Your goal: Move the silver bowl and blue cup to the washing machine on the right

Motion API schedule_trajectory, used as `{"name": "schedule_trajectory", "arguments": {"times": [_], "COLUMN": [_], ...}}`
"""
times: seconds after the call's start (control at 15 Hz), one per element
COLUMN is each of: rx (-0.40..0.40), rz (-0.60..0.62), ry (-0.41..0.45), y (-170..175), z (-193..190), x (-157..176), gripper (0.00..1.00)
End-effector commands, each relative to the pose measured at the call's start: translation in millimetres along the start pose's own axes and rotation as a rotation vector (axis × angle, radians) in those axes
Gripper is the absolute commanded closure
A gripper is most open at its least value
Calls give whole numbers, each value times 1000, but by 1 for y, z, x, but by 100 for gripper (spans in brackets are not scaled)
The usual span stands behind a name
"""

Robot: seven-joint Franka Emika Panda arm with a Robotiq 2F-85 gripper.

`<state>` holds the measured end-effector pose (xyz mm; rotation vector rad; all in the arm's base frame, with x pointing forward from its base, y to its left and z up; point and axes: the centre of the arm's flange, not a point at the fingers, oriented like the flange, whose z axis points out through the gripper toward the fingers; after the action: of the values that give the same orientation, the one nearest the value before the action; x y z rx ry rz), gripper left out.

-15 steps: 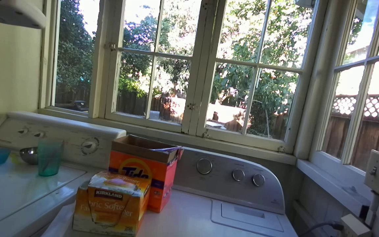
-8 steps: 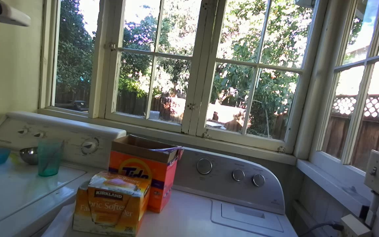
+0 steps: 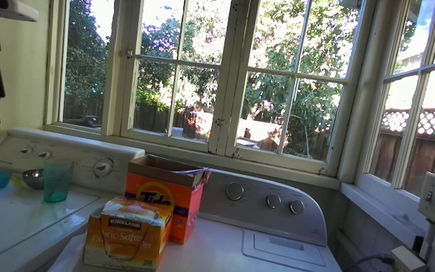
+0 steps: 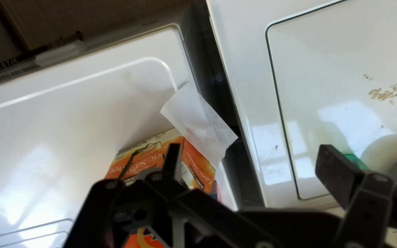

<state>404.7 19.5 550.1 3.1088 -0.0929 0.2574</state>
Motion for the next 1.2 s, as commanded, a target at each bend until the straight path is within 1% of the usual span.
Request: {"name": "schedule_trajectory", "arguments": {"times": [0.0,0.13,0.2,0.33,0.47,0.53,0.67,0.8,0.93,1.0,1.13], "rx": [47,125,182,286,347,359,351,352,376,354,364], "rz": [165,165,136,57,-44,-104,-233,-350,-456,-364,-419], "ry": [-30,-61,-75,-101,-103,-103,-101,-99,-99,-78,-74], "y": [-39,-80,-103,-149,-186,-198,-215,-223,-226,-221,-224], "z": [29,52,64,87,103,108,119,127,132,128,134], "x": [30,45,48,59,72,77,90,103,115,94,105], "gripper": [0,0,0,0,0,0,0,0,0,0,0]}}
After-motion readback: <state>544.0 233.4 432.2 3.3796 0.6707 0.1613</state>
